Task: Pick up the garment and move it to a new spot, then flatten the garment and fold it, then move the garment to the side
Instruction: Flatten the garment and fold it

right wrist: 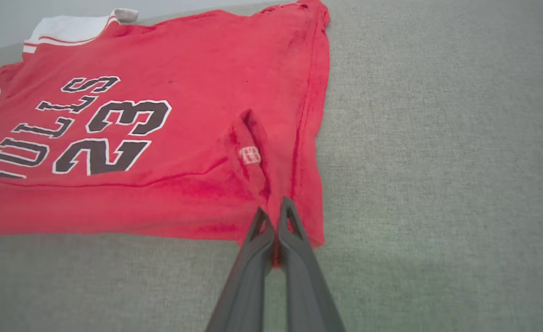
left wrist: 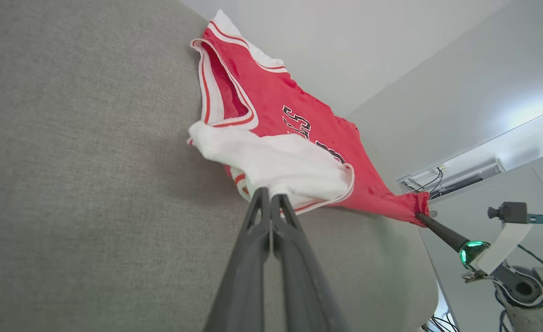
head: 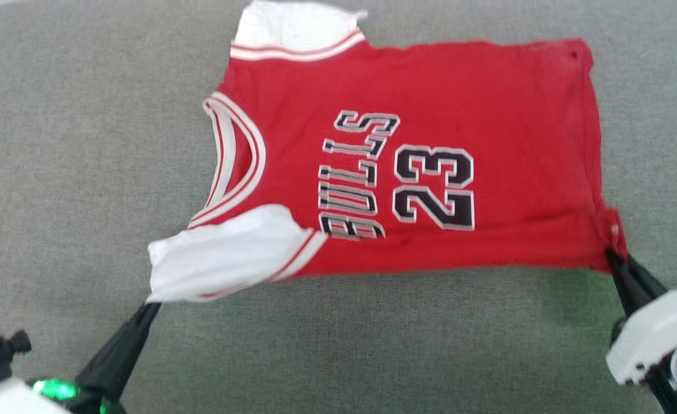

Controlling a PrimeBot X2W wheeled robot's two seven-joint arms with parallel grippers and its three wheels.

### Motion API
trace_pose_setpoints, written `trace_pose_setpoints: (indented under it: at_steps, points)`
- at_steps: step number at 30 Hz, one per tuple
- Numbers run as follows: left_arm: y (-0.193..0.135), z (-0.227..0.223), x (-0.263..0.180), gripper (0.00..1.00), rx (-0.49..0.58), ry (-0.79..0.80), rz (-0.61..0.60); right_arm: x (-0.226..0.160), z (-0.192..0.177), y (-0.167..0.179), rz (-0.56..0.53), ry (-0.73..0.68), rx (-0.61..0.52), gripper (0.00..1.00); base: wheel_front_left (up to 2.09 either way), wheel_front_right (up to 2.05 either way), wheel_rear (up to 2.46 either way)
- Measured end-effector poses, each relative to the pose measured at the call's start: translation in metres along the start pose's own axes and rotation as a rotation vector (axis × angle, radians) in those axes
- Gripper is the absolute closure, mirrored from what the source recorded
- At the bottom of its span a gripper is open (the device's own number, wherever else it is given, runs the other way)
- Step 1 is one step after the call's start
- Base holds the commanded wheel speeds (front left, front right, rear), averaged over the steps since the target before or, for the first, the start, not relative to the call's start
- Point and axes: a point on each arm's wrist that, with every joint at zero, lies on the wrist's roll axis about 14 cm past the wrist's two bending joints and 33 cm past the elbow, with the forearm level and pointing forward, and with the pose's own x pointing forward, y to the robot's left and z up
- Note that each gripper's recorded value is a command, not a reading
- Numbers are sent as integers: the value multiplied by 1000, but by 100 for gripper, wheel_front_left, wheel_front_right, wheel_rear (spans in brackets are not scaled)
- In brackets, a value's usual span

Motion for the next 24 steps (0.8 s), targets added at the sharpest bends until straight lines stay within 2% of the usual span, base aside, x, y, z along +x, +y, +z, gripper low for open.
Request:
trace_pose_setpoints:
  at_steps: [6,12,17,24]
  points:
    - [-5,-6,-15,100,-21,5,2,-21,-11,-6,-10,43,3,100,0,0,0]
    - [-16,-1,-11,100,-24,-17,-31,-31,-8,-15,-35,22,27,100,0,0,0]
    - [-32,27,16,100,-31,-103,-104,-16,6,-14,-27,-34,46,100,0,0,0]
    - [-33,49,58,100,-26,-154,-148,19,10,-25,-68,-81,42,100,0,0,0]
